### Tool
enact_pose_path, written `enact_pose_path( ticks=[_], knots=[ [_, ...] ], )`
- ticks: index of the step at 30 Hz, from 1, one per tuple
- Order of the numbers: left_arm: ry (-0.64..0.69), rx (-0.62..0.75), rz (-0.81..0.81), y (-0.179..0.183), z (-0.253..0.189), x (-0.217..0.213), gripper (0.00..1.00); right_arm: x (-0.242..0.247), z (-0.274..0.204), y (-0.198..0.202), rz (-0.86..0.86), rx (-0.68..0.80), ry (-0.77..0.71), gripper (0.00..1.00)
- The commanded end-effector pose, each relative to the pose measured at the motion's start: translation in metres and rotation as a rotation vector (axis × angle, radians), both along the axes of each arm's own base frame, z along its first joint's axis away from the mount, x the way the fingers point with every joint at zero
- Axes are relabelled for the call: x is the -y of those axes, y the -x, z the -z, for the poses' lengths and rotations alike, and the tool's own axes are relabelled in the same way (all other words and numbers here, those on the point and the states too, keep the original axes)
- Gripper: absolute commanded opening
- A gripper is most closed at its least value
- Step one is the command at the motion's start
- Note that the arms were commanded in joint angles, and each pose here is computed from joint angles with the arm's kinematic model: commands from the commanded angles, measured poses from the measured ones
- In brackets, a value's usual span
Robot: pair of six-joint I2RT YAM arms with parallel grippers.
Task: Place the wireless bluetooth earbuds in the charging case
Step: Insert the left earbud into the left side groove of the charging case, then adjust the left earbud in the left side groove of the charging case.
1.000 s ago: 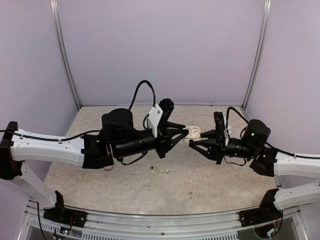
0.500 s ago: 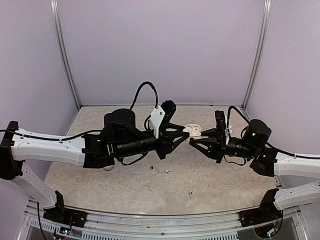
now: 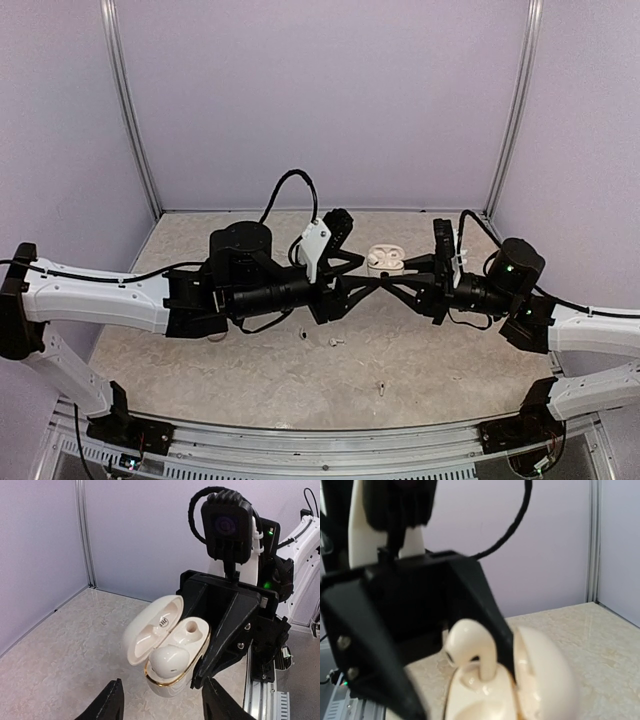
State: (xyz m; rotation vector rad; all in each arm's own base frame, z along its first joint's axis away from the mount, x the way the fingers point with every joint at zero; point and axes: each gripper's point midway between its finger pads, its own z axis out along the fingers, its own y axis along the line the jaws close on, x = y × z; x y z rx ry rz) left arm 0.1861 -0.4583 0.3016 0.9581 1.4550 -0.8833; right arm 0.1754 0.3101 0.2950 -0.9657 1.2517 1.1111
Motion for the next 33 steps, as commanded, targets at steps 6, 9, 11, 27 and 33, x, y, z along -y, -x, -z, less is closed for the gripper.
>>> enact_pose_path(
  ticks=[6,9,11,27,33],
  knots=[
    [-0.026,0.053,0.099,0.026,-0.004,-0.024,0.66,-0.002,-0.008,0.010,-0.042,0.047,-0.006,0.00],
    [-0.010,0.056,0.072,0.022,-0.015,-0.034,0.68,-0.004,-0.006,0.013,-0.068,0.054,0.011,0.00],
    [0.006,0.051,0.060,0.017,-0.024,-0.040,0.69,-0.006,-0.004,0.017,-0.098,0.057,0.023,0.00],
    [0.031,0.015,0.097,0.012,-0.041,-0.025,0.68,-0.013,-0.002,0.025,-0.178,0.059,0.049,0.00],
    [0.019,0.001,0.049,0.001,-0.034,-0.022,0.66,-0.013,-0.004,0.028,-0.194,0.064,0.046,0.00]
  ],
)
